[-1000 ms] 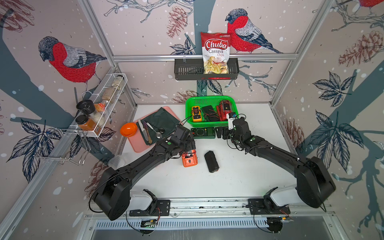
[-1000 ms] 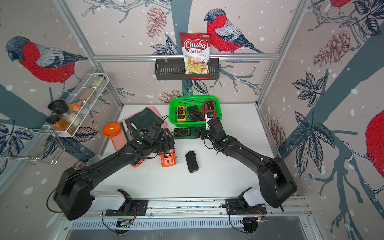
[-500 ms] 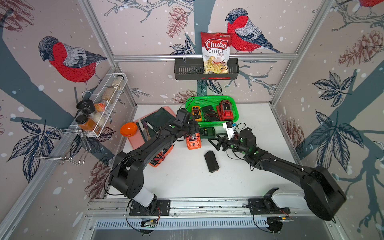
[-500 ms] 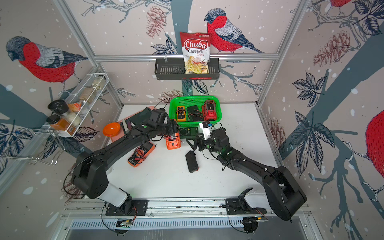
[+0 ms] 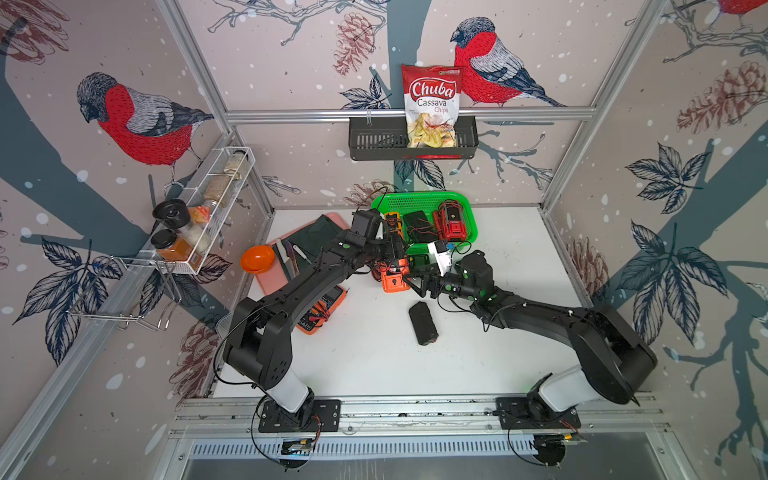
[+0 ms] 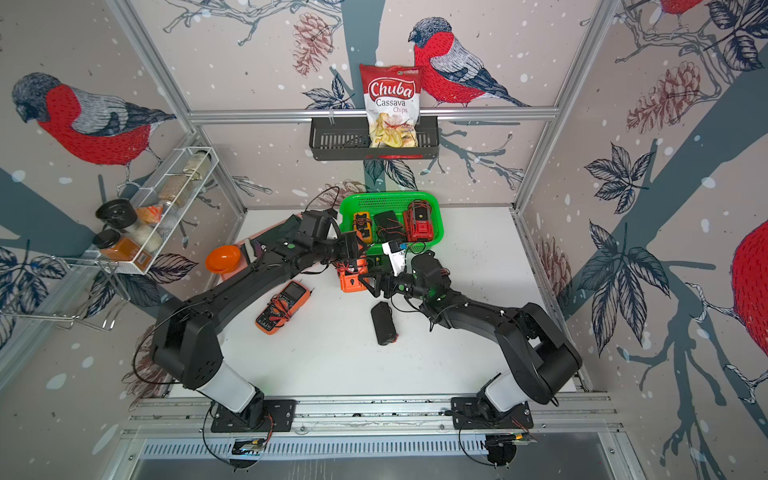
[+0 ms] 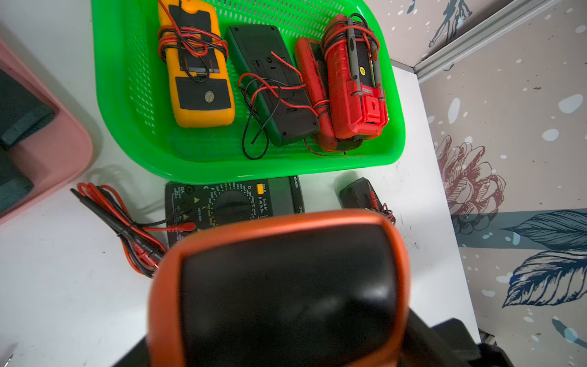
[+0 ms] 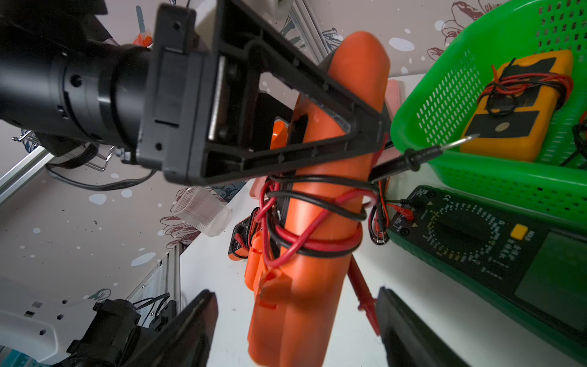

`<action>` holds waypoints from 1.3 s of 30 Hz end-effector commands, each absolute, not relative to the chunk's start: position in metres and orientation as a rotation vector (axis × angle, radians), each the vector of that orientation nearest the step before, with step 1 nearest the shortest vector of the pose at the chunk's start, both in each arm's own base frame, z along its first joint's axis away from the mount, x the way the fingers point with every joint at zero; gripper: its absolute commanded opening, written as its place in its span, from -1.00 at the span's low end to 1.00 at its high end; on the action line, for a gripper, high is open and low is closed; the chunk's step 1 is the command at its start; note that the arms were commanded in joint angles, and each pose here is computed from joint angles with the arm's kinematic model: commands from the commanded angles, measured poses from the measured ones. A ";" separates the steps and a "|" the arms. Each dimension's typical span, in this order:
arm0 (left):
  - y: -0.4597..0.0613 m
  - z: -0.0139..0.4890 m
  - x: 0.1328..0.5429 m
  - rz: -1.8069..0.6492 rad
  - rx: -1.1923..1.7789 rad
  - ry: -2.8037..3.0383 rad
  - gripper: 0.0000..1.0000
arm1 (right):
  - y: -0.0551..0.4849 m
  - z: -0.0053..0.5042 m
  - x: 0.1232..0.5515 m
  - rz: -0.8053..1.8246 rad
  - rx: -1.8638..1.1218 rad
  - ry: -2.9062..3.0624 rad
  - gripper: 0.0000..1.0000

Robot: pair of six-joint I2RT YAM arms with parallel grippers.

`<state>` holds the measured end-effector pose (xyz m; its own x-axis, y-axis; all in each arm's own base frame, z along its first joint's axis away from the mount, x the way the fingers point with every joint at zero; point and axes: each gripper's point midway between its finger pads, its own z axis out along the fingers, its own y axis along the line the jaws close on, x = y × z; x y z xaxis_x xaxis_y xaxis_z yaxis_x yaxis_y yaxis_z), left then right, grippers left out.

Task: Put the multimeter into the basket
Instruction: Pick up the multimeter from the center of the board, then place the multimeter in the basket.

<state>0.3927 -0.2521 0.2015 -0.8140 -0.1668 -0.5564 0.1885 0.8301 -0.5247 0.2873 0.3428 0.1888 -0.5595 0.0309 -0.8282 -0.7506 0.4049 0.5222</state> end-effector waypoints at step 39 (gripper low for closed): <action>-0.191 0.306 0.393 -0.780 -0.154 1.933 0.97 | 0.292 0.231 0.402 1.142 -0.241 1.881 -1.00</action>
<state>0.3883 -0.2079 0.2908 -0.5847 -0.3861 -0.7135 0.2382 0.7590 -0.6060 0.3808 0.3033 0.2124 -0.6426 0.2351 -0.7292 -0.5512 0.5192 0.6531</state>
